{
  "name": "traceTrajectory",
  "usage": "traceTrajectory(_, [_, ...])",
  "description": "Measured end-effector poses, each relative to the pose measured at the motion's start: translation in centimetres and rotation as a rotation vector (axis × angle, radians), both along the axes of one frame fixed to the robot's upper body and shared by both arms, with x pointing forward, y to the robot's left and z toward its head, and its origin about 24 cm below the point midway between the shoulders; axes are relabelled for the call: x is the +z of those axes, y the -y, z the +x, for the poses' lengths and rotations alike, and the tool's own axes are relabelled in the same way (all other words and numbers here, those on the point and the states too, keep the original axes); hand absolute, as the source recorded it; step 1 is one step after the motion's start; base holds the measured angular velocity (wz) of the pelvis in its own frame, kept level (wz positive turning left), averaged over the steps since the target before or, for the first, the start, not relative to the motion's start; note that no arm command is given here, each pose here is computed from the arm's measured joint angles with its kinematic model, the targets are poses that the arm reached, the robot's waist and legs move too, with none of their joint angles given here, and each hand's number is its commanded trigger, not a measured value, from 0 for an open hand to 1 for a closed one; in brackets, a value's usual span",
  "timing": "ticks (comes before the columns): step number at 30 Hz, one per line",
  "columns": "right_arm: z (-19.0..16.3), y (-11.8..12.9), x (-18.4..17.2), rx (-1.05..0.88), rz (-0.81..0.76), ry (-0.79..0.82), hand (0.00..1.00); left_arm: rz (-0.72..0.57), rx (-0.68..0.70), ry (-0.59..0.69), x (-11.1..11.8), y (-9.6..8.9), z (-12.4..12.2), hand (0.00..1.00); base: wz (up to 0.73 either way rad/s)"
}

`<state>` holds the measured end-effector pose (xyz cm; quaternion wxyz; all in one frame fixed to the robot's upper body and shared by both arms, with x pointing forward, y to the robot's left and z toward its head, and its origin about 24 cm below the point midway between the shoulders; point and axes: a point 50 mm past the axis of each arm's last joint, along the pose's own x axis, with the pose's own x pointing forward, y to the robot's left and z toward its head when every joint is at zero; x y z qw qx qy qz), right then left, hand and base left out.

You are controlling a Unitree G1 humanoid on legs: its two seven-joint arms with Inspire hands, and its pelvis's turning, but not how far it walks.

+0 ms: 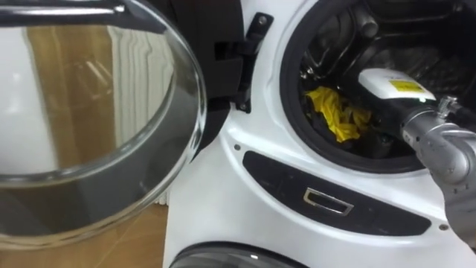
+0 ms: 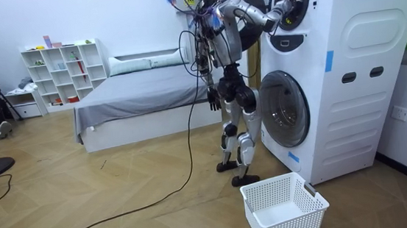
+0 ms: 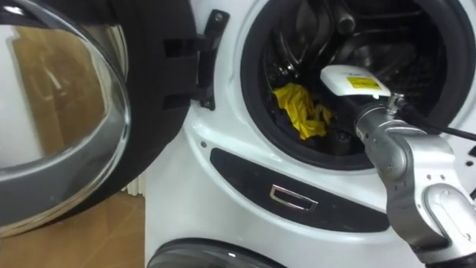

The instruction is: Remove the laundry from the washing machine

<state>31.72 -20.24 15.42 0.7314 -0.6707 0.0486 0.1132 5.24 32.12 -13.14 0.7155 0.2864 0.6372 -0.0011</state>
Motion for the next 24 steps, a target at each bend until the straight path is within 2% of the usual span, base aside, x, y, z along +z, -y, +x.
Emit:
traceTrajectory(13, [0.3,0.5,0.7,-0.048,-0.030,-0.022,1.00,0.006,-0.012,0.026,0.3,-0.3,0.9,0.00,0.01])
traceTrajectory(19, [-0.2,0.7,1.1,-0.004,-0.027,-0.022,1.00,0.002,-0.047,0.029,0.1,0.1,1.1,0.00,-0.01])
traceTrajectory(24, [-0.7,-0.2,2.0,0.045,-0.024,0.024,1.00,0.006,-0.039,0.010,0.0,0.0,0.5,0.00,0.00])
